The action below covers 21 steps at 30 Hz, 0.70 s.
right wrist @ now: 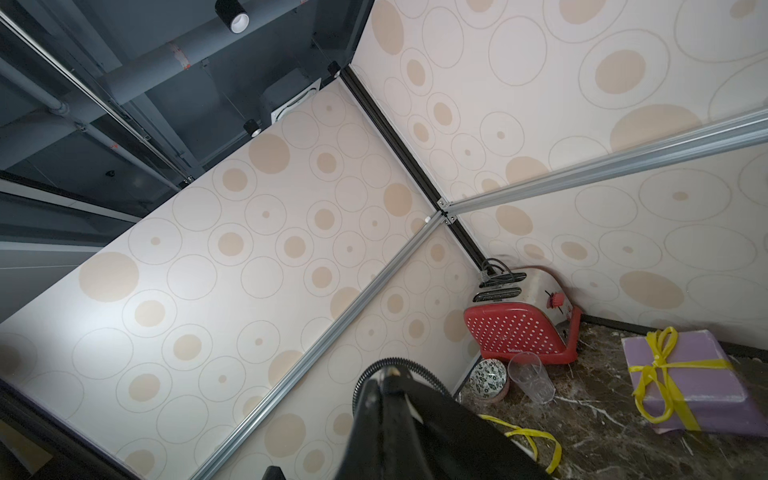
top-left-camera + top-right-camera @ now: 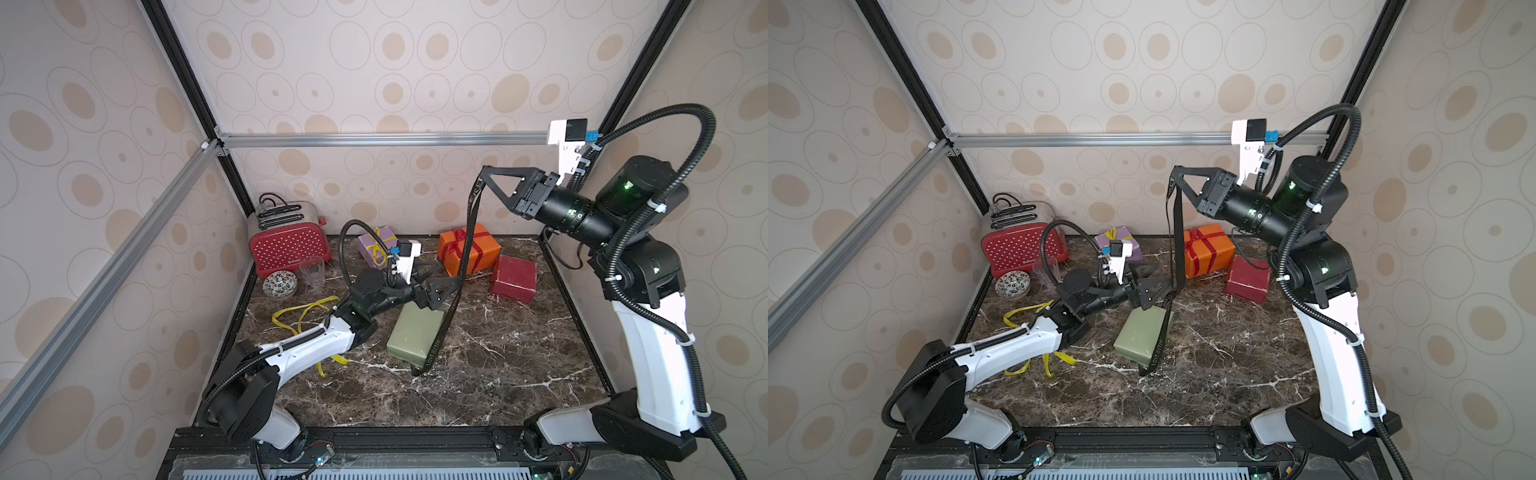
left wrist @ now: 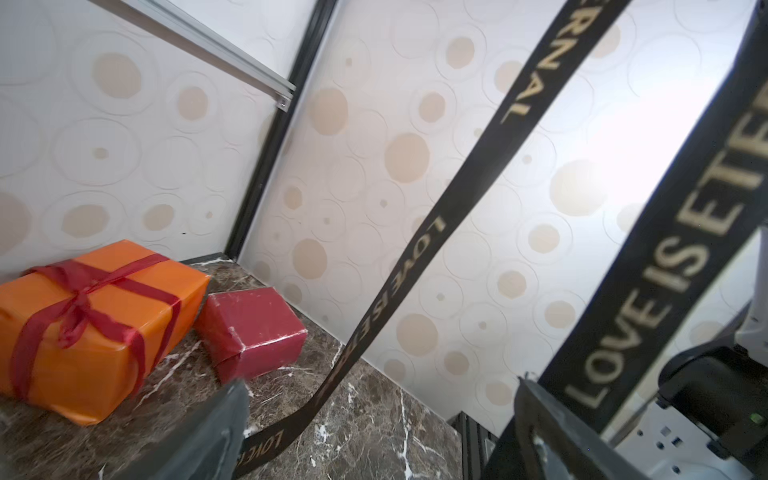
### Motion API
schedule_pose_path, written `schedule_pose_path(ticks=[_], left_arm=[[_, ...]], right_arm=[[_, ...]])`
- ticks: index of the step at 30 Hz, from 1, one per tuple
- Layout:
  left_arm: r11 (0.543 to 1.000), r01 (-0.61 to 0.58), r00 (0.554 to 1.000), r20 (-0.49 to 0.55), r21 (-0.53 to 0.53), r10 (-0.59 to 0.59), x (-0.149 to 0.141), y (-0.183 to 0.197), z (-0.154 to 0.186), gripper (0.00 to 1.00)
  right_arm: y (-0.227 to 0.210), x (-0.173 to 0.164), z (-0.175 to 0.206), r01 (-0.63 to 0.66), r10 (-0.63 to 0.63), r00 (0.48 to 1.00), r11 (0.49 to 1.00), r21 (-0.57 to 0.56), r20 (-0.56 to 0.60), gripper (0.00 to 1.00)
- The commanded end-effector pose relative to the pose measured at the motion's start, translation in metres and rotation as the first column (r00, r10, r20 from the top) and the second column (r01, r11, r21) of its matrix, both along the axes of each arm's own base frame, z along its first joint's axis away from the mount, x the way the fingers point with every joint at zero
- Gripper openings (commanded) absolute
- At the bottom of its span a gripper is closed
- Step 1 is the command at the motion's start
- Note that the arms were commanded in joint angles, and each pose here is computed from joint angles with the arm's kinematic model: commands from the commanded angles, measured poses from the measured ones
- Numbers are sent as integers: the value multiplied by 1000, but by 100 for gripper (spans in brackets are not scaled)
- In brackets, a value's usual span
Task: Untie the ribbon bows on the gift boxes
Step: Pull the ribbon from the gift box, then place the ribbon at the center of the board.
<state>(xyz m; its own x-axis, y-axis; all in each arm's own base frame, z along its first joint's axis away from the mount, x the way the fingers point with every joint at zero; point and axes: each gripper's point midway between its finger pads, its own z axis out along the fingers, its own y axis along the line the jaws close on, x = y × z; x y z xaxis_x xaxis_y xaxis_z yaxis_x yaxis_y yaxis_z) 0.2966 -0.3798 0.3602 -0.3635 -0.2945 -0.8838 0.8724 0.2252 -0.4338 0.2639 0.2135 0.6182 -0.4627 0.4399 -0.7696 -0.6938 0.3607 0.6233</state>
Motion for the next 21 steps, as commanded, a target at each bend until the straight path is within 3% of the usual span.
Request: schedule_pose_path(ticks=[1, 4, 11, 13, 15, 18, 21], left_arm=[[981, 192, 973, 136, -14, -188, -18, -20, 40, 99], [946, 318, 940, 152, -64, -306, -30, -29, 57, 99], [918, 390, 916, 131, -67, -379, -34, -37, 59, 97], [943, 331, 939, 107, -21, -328, -25, -35, 47, 97], [973, 210, 973, 78, 98, -218, -9, -31, 24, 97], [972, 53, 994, 78, 227, -73, 11, -19, -2, 97], [982, 18, 998, 62, 188, -30, 18, -2, -2, 99]], right_arm=[[-7, -20, 5, -16, 16, 1000, 1000, 6, 19, 0], [-10, -26, 2, -13, 13, 1000, 1000, 2, 18, 0], [-14, -28, -8, 6, -6, 1000, 1000, -22, 3, 0], [-17, -29, -10, 17, -17, 1000, 999, -28, 3, 0], [-19, -31, -10, 21, -21, 1000, 999, -28, 7, 0], [-22, -35, -11, 27, -27, 1000, 999, -29, 9, 0], [-25, -35, -14, 44, -44, 999, 998, -40, 7, 0]])
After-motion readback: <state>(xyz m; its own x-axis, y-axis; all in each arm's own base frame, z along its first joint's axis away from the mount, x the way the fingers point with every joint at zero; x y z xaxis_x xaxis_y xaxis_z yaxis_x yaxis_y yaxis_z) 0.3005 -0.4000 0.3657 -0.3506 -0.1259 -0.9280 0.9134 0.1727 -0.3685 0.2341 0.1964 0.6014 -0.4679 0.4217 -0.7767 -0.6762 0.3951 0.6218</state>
